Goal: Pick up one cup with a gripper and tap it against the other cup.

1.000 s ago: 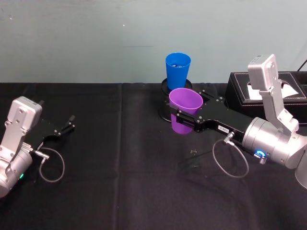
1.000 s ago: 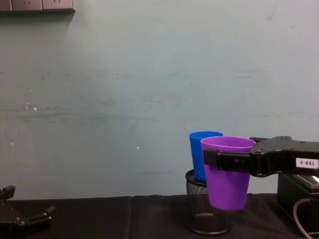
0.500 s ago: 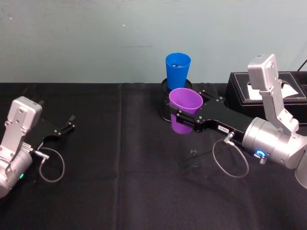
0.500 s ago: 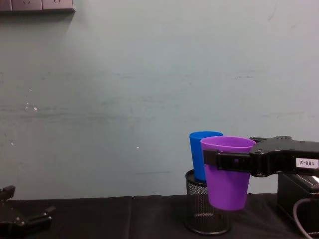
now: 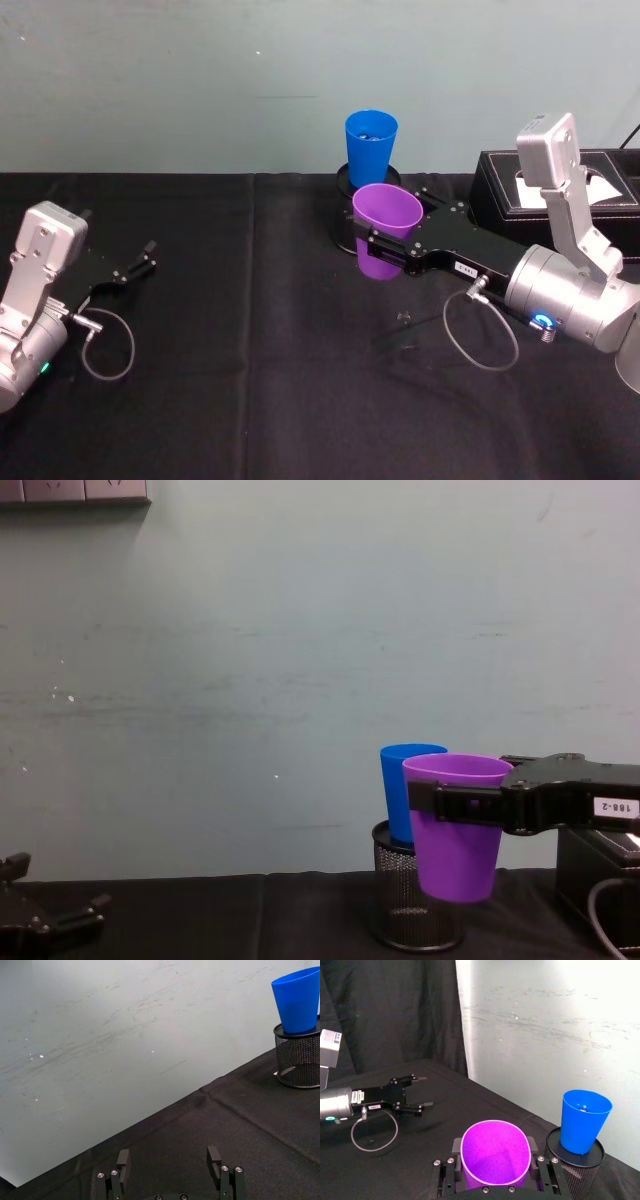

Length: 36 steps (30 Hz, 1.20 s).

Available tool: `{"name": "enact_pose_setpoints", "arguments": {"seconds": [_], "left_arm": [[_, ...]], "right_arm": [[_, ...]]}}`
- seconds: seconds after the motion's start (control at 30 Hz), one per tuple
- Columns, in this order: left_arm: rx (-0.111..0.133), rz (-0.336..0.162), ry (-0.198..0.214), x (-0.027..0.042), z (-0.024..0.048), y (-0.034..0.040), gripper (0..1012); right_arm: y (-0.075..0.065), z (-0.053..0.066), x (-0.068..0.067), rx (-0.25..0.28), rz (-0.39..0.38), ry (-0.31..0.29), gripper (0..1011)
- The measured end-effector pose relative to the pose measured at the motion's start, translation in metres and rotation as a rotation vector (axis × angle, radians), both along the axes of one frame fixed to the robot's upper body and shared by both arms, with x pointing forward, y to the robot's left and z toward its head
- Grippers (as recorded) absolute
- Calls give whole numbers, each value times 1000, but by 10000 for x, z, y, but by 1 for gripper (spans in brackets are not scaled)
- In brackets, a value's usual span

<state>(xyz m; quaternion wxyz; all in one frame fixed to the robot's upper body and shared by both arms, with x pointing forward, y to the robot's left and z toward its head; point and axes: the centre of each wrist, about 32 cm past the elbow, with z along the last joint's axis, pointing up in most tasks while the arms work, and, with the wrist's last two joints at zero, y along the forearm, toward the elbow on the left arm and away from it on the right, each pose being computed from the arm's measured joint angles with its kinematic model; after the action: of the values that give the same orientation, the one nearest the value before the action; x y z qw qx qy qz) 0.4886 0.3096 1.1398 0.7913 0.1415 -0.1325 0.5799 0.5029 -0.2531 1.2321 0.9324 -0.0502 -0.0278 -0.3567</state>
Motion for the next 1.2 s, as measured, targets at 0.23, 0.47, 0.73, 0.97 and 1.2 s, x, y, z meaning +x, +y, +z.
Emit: {"name": "enact_pose_setpoints", "arguments": {"seconds": [0.23, 0.47, 0.73, 0.97, 1.2], "left_arm": [[0, 0, 0, 0, 0, 0, 1000], [0, 0, 0, 0, 0, 0, 1000], [0, 0, 0, 0, 0, 0, 1000], [0, 0, 0, 0, 0, 0, 1000], [0, 0, 0, 0, 0, 0, 1000]], "right_arm": [[0, 0, 0, 0, 0, 0, 734], [0, 0, 0, 0, 0, 0, 734], [0, 0, 0, 0, 0, 0, 734], [0, 0, 0, 0, 0, 0, 734], [17, -9, -7, -10, 9, -1, 734]]}}
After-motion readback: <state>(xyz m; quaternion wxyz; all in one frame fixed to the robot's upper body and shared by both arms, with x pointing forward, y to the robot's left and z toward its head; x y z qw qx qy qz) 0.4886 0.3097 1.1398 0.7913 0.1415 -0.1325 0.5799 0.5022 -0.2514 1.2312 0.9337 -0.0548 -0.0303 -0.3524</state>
